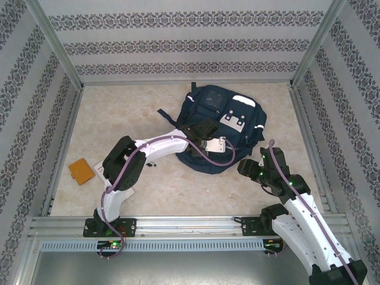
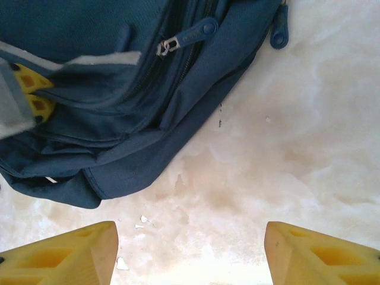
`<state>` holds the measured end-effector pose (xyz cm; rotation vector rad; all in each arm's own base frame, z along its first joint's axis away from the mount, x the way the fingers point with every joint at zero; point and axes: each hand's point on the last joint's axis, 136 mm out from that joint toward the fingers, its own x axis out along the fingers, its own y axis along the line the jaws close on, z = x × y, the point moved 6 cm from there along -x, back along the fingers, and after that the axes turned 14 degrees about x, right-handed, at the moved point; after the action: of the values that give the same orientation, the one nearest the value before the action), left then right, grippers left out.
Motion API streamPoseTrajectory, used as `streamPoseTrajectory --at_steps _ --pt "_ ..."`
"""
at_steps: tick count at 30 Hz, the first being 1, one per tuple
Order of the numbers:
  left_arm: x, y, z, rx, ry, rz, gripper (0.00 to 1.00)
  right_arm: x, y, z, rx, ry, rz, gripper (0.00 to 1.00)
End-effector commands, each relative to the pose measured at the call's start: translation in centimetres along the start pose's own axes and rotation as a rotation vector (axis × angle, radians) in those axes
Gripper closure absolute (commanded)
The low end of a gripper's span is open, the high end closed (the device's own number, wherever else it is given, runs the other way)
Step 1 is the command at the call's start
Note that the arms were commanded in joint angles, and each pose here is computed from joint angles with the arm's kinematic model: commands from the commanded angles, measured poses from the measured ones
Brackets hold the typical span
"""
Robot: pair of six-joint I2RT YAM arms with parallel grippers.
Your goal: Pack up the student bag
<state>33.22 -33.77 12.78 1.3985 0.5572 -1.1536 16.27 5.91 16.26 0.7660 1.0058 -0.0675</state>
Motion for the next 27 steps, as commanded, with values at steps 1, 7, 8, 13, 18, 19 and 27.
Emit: streamPoseTrajectory --at_steps 1,7,8,13,18,19,27 --pt "-4.6 2.6 -0.8 -0.028 -0.085 0.101 1.00 1.0 0.0 -0.4 -0.003 0.059 0.000 0.35" --pt "-9.5 5.0 -1.8 -0.041 -0.163 0.187 1.00 1.5 1.1 0.8 -0.072 0.087 -0.063 0.31" --pt "-9.9 5.1 -1.9 -0.030 -0.176 0.185 1.00 1.2 1.2 1.4 -0.102 0.072 -0.096 0.28" --pt "-11.2 5.6 -2.2 -0.043 -0.240 0.181 1.00 0.1 2.9 5.1 -0.286 0.019 -0.247 0.24" --pt "-11.4 5.0 -2.2 -0.027 -0.282 0.175 1.00 1.2 5.0 6.9 -0.457 0.073 -0.214 0.34" --pt "-11.4 4.8 -2.2 -0.032 -0.301 0.163 1.00 1.5 5.5 6.9 -0.507 0.106 -0.174 0.34" --pt "-12.3 4.3 -2.0 -0.037 -0.412 0.161 1.00 3.8 5.1 9.5 -0.418 0.214 -0.119 0.55"
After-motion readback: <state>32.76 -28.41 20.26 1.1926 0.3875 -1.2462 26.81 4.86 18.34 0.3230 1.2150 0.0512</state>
